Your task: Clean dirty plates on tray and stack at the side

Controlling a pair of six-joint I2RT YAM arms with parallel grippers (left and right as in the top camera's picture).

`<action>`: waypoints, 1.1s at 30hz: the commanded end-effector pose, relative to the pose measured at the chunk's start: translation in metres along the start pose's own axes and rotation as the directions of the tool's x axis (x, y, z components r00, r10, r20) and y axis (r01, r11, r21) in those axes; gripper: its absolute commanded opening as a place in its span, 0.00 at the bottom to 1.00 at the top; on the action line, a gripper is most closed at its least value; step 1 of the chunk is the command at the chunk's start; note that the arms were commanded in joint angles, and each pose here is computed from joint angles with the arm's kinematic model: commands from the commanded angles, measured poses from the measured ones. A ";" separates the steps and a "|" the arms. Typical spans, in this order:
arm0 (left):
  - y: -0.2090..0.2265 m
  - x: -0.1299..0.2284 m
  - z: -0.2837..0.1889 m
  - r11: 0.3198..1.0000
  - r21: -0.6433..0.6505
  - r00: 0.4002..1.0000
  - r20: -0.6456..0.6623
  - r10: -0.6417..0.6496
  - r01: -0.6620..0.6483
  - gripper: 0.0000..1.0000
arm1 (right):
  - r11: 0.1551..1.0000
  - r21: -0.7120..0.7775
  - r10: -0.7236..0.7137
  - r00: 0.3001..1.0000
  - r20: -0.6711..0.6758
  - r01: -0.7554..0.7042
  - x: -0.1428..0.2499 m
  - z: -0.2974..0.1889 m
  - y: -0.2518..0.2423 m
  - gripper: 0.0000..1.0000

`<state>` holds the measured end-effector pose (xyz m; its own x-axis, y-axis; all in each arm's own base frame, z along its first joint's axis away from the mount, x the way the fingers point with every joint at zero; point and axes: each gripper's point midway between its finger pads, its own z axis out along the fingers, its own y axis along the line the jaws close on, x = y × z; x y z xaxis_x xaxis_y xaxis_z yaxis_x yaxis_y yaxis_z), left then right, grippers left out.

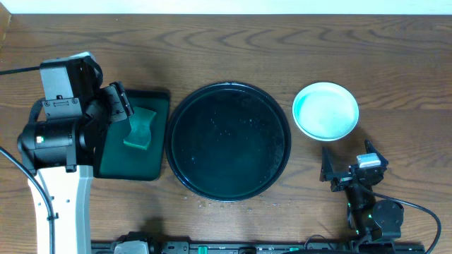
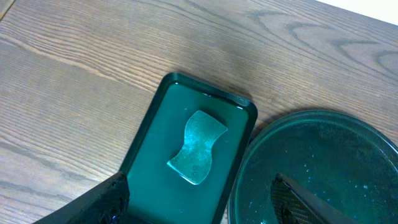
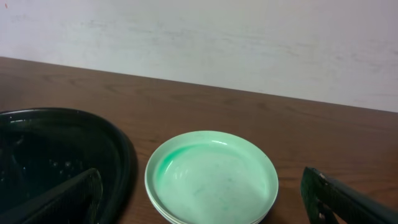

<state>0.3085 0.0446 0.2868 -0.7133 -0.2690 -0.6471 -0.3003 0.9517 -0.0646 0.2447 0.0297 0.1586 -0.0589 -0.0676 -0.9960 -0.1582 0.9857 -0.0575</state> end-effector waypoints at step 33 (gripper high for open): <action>0.021 0.110 0.038 0.993 0.095 0.659 0.752 -0.028 -0.066 0.74 | 1.000 0.021 0.009 1.000 0.003 -0.009 0.000 -0.001 -0.005 0.99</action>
<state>0.2496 0.0390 0.1953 0.0159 -0.1525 -0.9882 -0.1819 0.9714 -0.1529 0.2445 0.0297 0.1591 -0.0571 -0.0648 -0.9963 -0.1575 0.9860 -0.0551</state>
